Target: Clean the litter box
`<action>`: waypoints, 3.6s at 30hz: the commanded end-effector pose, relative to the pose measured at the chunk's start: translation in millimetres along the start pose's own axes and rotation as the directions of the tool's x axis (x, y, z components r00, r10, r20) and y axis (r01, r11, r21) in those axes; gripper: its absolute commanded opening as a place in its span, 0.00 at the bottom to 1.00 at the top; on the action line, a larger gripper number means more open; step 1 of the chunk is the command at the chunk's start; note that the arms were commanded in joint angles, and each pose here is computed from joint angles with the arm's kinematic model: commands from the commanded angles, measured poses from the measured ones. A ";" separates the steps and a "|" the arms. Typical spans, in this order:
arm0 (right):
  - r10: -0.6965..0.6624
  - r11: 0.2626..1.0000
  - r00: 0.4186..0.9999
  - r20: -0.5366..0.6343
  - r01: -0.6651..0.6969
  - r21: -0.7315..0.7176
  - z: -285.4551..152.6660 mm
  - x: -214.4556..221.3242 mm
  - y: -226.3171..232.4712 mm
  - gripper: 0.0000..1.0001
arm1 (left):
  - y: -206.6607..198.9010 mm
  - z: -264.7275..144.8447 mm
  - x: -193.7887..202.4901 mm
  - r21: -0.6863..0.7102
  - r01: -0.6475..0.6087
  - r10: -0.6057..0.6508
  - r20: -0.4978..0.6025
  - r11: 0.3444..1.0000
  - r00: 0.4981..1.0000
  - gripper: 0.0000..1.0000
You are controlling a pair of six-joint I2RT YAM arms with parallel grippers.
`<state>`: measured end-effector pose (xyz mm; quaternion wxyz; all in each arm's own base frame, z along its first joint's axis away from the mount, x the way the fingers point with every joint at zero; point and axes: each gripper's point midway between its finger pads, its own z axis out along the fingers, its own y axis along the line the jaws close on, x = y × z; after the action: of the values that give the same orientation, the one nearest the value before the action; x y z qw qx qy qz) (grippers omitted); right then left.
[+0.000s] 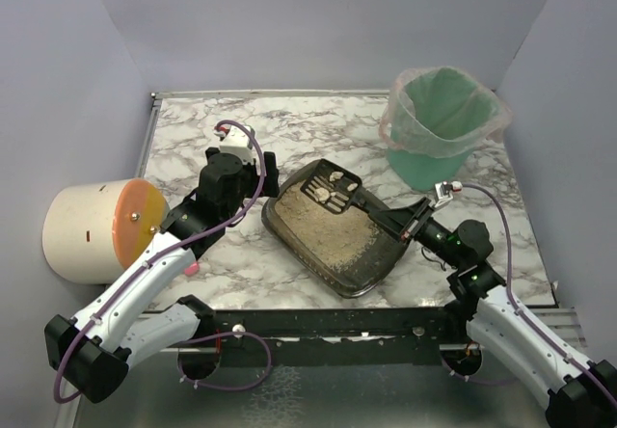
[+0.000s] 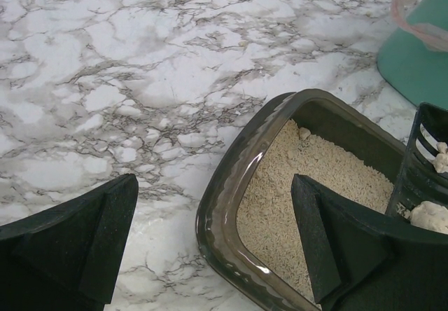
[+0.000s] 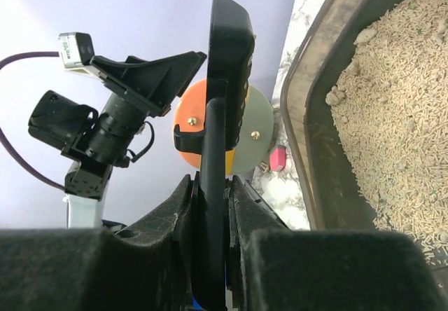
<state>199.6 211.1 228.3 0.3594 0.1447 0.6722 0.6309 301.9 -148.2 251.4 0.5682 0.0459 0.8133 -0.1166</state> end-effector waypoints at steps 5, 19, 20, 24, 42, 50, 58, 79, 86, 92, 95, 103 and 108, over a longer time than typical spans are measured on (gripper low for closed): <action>-0.060 0.998 0.997 0.045 0.061 -0.029 2.2 -12.7 20.9 0.01 | 1.0 -2.9 -3.2 0.001 -0.007 0.007 0.016 1.000 1.000 0.99; -0.251 0.967 0.917 0.312 0.222 0.127 18.0 -97.9 83.6 0.01 | 0.6 -6.5 -6.5 0.007 -0.002 0.002 0.027 1.000 1.000 0.99; -0.271 0.961 0.902 0.335 0.233 0.150 17.5 -106.3 89.2 0.00 | 0.7 -7.1 -7.4 0.007 -0.001 0.001 0.030 1.000 1.000 0.99; -0.328 0.943 0.837 0.438 0.262 0.206 10.4 -136.5 112.6 0.00 | 1.1 -8.0 -7.9 0.007 -0.001 0.000 0.032 1.000 0.999 0.99; -0.634 0.761 0.461 0.621 0.228 0.608 -55.2 -231.6 140.8 0.00 | -7.9 -12.7 -10.4 0.053 0.017 -0.019 0.037 0.998 0.999 0.99; -0.840 0.490 0.389 0.378 0.241 0.838 -68.8 -249.6 126.8 0.01 | -15.3 -15.8 -10.5 0.075 0.008 -0.011 0.040 0.997 0.999 0.99; -0.944 0.032 0.322 -0.068 0.295 0.955 -71.9 -268.3 104.2 0.01 | -20.9 -19.9 -11.5 0.091 0.000 -0.004 0.046 0.996 0.999 0.99; -0.703 -0.591 0.088 -0.705 0.479 0.649 -37.7 -283.2 91.8 0.01 | -24.8 -29.2 -16.3 0.096 -0.017 0.011 0.071 0.995 0.997 0.99; -0.926 -0.068 0.227 -0.303 0.688 0.723 -0.2 -246.0 147.4 0.01 | -22.5 -28.1 -15.0 0.082 -0.023 0.017 0.067 0.996 0.998 0.99; -0.908 0.272 0.400 -0.125 0.790 0.549 18.5 -196.0 175.9 0.01 | -23.1 -23.0 -8.8 0.077 -0.031 0.027 0.046 0.997 0.999 0.99; -0.879 0.371 0.459 -0.130 0.828 0.421 22.4 -164.4 176.2 0.01 | -23.0 -19.8 -5.0 0.072 -0.035 0.033 0.033 0.997 0.999 0.99; -0.765 0.538 0.596 -0.244 0.800 0.265 8.8 -101.7 145.8 0.01 | -24.7 -4.8 13.8 0.054 -0.043 0.045 -0.036 0.998 0.998 0.99; -0.683 0.570 0.620 -0.387 0.783 0.249 -6.3 -71.5 105.7 0.01 | -21.6 3.6 29.9 0.017 -0.037 0.039 -0.099 0.999 0.994 0.99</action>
<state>248.7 167.6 388.2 0.5472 -0.1382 0.7871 0.2488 290.4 -175.2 238.6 0.5486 0.0857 0.8219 -0.1273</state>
